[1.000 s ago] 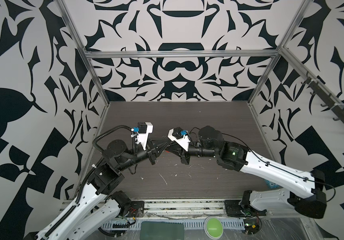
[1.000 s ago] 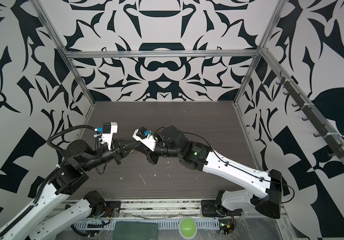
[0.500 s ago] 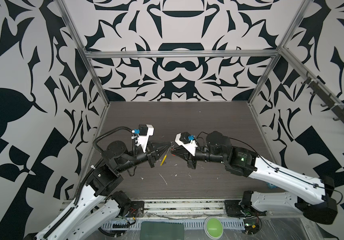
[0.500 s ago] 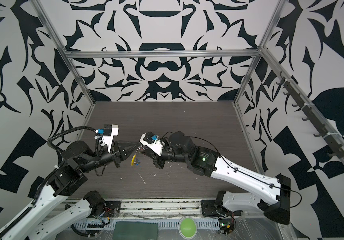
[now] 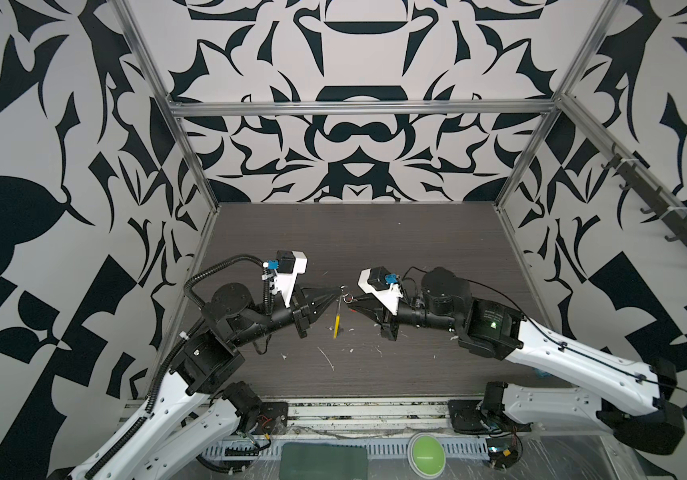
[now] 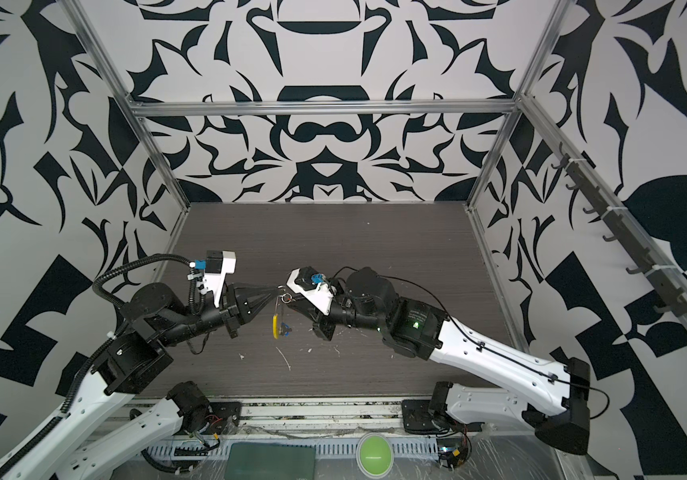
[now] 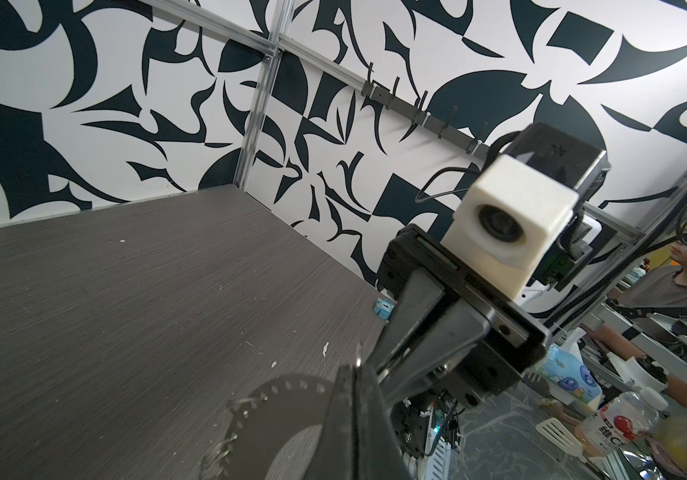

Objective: Remove the keys from the keyring

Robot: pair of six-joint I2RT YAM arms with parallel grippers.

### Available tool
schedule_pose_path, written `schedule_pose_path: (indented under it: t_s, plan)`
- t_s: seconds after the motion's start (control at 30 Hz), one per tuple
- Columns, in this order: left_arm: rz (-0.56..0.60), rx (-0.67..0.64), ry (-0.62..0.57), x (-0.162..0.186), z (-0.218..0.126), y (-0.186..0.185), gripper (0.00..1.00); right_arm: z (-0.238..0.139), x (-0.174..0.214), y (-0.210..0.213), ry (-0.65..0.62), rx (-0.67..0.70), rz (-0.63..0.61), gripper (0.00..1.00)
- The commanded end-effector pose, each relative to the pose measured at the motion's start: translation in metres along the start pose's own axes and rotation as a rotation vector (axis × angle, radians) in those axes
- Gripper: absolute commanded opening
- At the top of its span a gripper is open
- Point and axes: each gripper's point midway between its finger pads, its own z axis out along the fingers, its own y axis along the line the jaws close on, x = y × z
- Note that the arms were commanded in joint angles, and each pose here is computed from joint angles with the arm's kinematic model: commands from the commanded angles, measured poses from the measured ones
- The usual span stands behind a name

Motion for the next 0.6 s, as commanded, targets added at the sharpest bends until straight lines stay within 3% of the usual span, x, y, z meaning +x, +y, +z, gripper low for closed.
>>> schedule_pose_path:
  t_s: [0.0,0.2,0.37,0.57]
  plan:
    - [0.049,0.008,-0.072,-0.024,-0.01,-0.011,0.0,-0.008,-0.004,0.0,-0.024,0.011,0.008,0.0]
    - [0.051,0.013,-0.07,-0.024,-0.008,-0.012,0.0,-0.005,0.0,0.006,-0.006,-0.029,0.024,0.0]
    - [0.05,0.019,-0.064,-0.023,-0.007,-0.012,0.0,-0.011,-0.002,0.007,-0.013,-0.034,0.017,0.32]
    - [0.06,0.024,-0.064,-0.023,-0.007,-0.013,0.0,-0.03,-0.01,-0.002,-0.077,-0.001,0.0,0.42]
